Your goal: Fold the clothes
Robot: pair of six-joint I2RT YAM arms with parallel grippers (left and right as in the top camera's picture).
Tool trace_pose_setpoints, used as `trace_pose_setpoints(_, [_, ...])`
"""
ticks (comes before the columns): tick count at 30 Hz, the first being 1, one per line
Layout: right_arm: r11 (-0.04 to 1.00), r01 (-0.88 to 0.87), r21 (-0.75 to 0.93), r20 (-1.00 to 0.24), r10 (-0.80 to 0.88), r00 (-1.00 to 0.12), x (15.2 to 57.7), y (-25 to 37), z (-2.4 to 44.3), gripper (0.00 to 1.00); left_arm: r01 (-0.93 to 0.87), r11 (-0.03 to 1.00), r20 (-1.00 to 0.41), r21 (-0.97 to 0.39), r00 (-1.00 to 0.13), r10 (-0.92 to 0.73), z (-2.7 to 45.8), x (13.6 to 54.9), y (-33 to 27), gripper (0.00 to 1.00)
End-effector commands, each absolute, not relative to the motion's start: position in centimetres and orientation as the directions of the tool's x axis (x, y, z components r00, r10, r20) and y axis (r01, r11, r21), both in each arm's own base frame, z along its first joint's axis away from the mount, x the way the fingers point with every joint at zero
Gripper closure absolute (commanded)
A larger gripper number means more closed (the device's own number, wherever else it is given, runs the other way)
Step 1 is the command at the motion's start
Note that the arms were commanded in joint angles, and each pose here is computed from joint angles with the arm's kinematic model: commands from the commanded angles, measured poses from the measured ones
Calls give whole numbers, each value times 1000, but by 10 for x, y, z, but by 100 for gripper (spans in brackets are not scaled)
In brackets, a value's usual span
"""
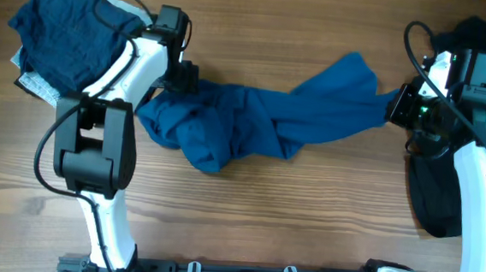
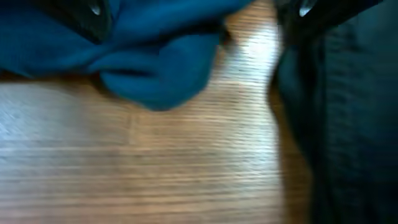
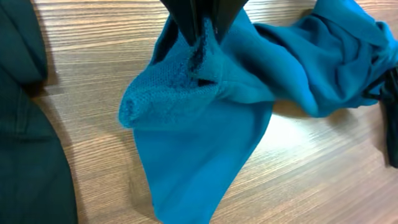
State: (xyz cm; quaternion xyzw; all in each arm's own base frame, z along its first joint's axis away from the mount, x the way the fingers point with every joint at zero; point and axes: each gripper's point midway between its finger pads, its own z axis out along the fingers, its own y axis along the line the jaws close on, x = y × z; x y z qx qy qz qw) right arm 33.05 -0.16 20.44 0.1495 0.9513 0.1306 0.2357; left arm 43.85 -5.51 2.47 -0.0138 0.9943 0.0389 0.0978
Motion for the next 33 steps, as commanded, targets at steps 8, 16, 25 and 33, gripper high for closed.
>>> trace_pose_setpoints(8, [928,213,305,-441,335,-832,333,-6,210,95,74,995,-201,-68,-978,59,20,443,-90,65])
trace_pose_setpoints(16, [933,198,301,-457,323,-829,336,-6,212,95,14,1000,-317,-18,-948,7,55,470,-80,96])
trace_pose_setpoints(25, [937,157,314,-539,311,-783,355,-6,226,95,53,995,-664,-85,-747,-17,299,450,-85,96])
trace_pose_setpoints(33, [953,72,295,-685,263,-680,355,-11,303,96,114,983,-774,-141,-632,-38,391,364,-96,96])
